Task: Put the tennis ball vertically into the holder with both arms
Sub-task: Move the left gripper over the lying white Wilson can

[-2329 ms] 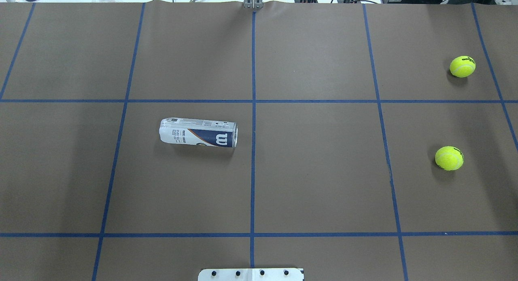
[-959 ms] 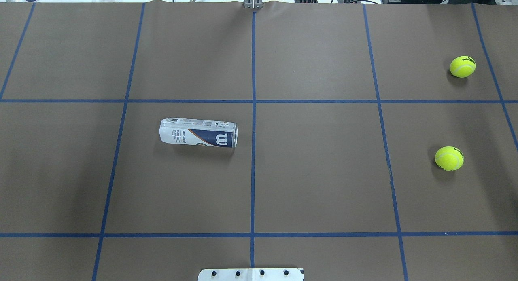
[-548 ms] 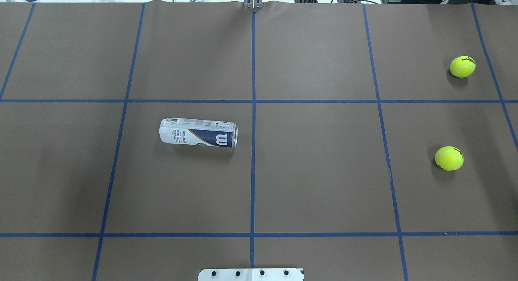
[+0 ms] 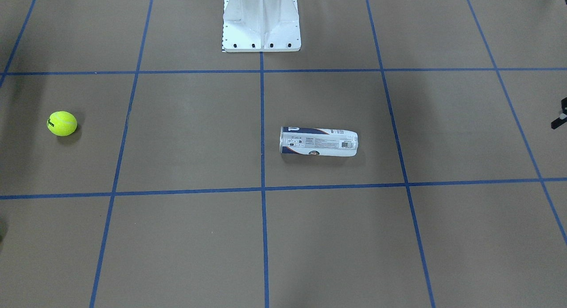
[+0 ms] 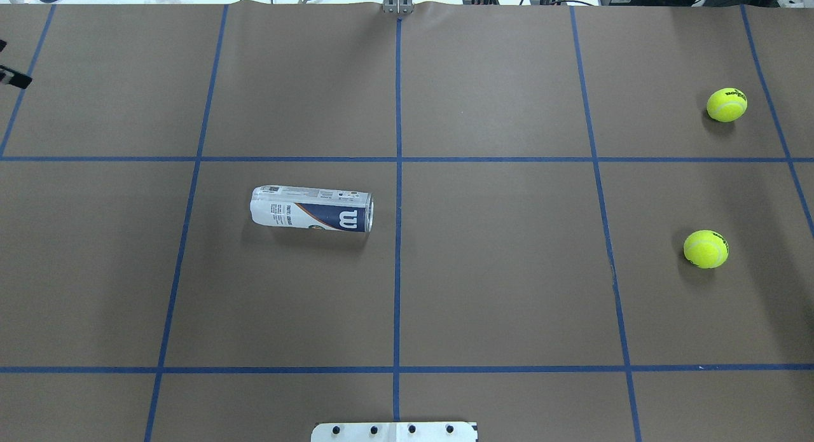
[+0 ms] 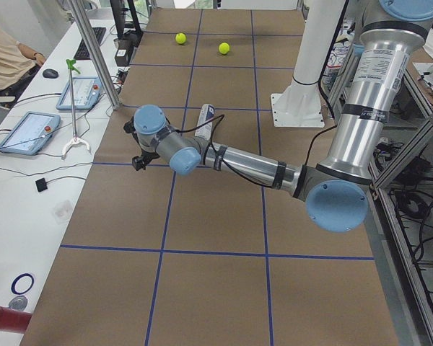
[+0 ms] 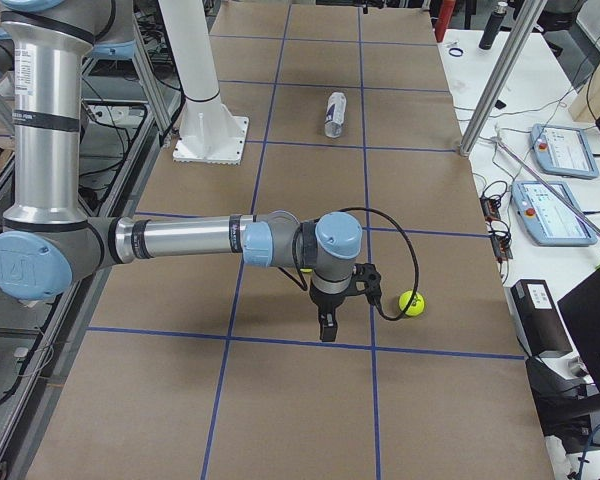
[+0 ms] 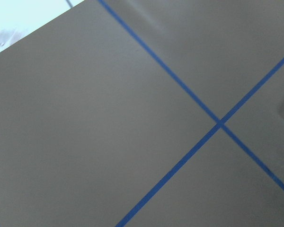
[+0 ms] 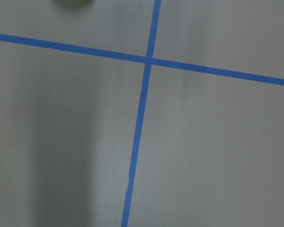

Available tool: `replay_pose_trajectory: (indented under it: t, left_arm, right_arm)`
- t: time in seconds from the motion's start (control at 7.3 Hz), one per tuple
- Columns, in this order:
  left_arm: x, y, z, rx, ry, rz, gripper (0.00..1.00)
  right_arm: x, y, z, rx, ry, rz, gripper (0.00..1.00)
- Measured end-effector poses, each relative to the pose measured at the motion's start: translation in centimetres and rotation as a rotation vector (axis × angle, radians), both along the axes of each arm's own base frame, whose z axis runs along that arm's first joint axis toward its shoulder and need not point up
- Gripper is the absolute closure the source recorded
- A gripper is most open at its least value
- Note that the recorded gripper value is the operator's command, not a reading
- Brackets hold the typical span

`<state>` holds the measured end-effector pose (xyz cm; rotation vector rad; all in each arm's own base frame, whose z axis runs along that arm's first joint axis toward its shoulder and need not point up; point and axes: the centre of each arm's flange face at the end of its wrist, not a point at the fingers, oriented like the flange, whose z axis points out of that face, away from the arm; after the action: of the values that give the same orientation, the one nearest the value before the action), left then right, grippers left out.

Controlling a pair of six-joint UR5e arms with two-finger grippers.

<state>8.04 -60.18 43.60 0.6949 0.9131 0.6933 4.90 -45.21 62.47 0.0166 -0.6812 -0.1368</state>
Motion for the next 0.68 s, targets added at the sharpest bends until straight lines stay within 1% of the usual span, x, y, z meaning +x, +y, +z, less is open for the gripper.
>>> replay_pose_trajectory:
  t: [0.27, 0.41, 0.55, 0.68]
  left_arm:
    - [4.1, -1.2, -7.6, 0.142, 0.012, 0.036, 0.00]
    - [7.6, -1.2, -10.6, 0.205, 0.003, 0.061, 0.00]
    - [12.4, -0.7, -13.5, 0.272, -0.016, 0.081, 0.00]
    - [17.4, 0.5, -15.7, 0.317, -0.030, 0.113, 0.00]
  right_arm:
    - [0.0, 0.0, 0.0, -0.001, 0.000, 0.000, 0.01]
    - [0.0, 0.0, 0.0, -0.001, 0.000, 0.001, 0.01]
    - [0.0, 0.0, 0.0, -0.001, 0.000, 0.001, 0.01]
    - [0.0, 0.0, 0.0, -0.001, 0.000, 0.001, 0.01]
